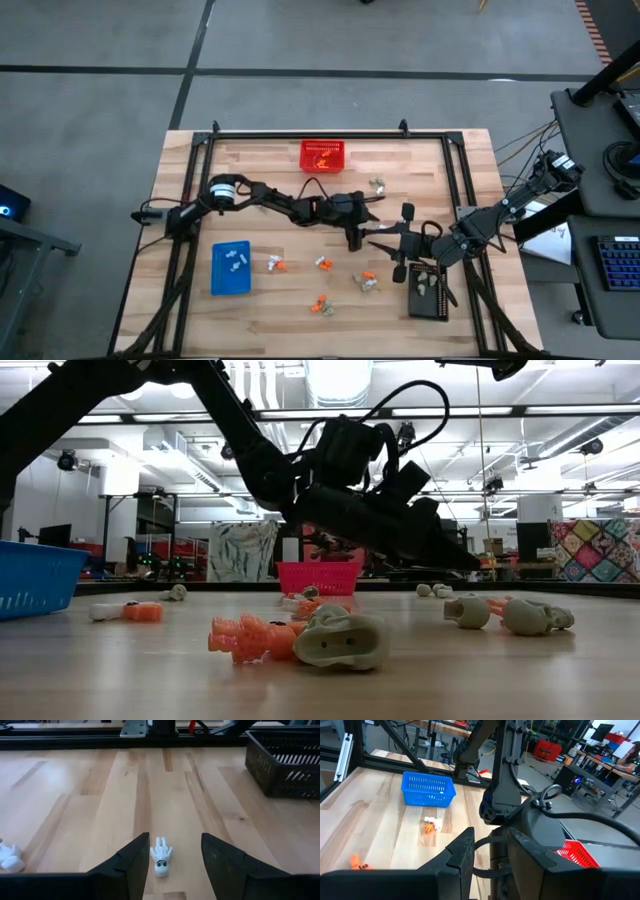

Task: Sort Halloween decoration
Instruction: Put the white skeleton toy into the blue bin

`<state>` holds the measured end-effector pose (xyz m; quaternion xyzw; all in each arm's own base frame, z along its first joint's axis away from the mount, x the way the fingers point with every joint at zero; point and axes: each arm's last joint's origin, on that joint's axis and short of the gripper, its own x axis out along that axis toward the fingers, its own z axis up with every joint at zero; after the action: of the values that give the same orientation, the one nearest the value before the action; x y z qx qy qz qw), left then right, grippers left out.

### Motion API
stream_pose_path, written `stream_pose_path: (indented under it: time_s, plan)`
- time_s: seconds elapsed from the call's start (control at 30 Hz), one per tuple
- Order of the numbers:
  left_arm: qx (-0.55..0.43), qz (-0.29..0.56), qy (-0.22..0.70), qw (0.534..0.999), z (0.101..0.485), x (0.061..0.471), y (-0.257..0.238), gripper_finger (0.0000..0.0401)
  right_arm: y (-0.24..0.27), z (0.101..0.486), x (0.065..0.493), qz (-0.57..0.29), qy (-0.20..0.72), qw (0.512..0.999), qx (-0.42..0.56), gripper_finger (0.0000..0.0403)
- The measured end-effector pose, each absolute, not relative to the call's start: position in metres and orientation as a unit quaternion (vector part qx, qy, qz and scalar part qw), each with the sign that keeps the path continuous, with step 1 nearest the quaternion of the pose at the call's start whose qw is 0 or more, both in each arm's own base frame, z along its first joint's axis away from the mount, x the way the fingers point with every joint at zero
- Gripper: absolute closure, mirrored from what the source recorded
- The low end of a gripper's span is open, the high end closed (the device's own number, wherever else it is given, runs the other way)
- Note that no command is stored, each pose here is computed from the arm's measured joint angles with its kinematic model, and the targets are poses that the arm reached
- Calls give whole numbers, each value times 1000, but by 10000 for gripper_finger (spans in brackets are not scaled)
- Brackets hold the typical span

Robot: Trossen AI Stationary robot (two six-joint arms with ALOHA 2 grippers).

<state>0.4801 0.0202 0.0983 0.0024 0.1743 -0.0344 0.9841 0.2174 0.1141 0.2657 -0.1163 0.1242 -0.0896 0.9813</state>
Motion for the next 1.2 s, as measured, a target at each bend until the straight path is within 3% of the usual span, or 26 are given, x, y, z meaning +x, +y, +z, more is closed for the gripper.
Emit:
stream_pose_path:
  time_s: [0.33,1.2]
  plan:
    - [3,10,174,985,82,481,23,239,114,265,217,-91,126,981,-118,296]
    - [35,-14,170,985,80,482,17,239,114,265,217,-91,127,981,-115,296]
